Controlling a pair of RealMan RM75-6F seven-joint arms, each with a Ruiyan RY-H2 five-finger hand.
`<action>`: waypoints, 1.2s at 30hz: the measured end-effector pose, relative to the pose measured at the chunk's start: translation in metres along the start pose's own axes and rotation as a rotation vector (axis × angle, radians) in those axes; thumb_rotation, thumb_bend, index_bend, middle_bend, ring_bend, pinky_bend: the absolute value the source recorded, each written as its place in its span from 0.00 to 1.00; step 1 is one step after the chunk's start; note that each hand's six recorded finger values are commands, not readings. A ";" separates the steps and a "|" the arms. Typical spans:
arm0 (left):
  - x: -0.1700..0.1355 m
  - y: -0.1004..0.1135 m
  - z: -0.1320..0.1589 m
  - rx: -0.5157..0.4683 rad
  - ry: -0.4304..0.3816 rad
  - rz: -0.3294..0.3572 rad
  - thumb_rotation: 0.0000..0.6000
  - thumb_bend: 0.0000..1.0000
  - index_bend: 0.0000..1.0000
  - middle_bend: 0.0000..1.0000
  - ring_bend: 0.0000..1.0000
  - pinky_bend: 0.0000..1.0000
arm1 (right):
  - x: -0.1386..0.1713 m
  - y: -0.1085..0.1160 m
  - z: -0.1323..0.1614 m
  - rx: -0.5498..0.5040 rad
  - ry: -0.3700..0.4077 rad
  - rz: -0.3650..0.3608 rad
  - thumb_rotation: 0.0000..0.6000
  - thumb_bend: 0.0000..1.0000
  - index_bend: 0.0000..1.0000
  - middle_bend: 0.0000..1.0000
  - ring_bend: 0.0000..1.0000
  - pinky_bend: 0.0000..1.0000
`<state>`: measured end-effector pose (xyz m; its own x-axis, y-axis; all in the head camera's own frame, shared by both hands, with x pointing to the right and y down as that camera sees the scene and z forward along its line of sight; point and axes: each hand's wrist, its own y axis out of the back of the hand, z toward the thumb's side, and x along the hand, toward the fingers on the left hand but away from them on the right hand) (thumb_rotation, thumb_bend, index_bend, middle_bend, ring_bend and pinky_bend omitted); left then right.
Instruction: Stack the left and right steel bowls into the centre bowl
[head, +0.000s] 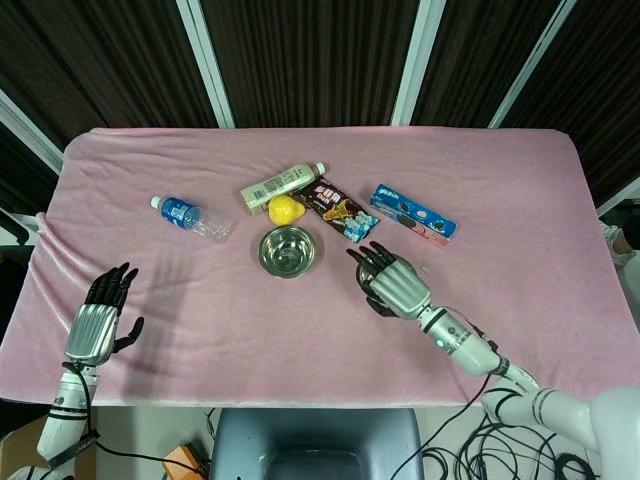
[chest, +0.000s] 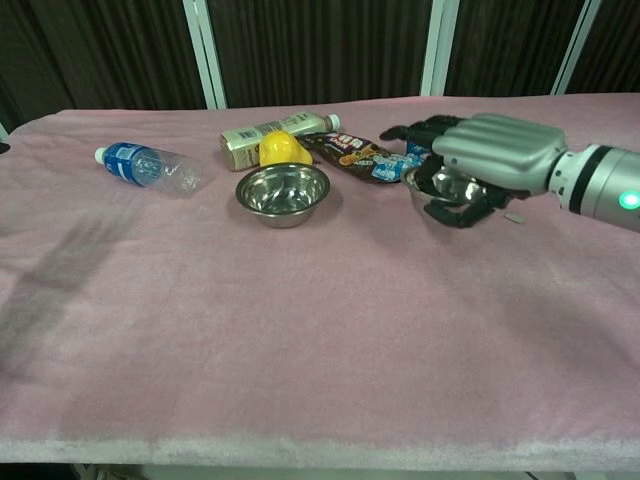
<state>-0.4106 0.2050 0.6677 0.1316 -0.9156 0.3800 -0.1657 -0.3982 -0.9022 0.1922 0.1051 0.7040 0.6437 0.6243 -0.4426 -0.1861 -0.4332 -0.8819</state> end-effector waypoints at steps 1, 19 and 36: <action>0.000 0.000 0.000 -0.001 0.000 0.001 1.00 0.37 0.00 0.00 0.00 0.10 | -0.006 0.008 -0.002 0.012 -0.007 -0.017 1.00 0.64 0.80 0.03 0.00 0.00; -0.010 0.020 -0.024 0.030 0.028 0.039 1.00 0.37 0.00 0.00 0.00 0.10 | -0.149 0.065 0.075 0.169 -0.028 -0.099 1.00 0.64 0.79 0.04 0.00 0.00; -0.023 0.035 -0.042 0.026 0.065 0.049 1.00 0.37 0.00 0.00 0.00 0.10 | -0.204 0.009 0.146 0.186 -0.048 0.043 1.00 0.40 0.14 0.00 0.00 0.00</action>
<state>-0.4609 0.2096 0.6359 0.0605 -0.9360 0.3467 -0.1446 -0.3519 -0.9248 -0.0494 0.0684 0.7623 0.5967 0.6405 -0.4835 -0.3494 -0.3351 -0.8750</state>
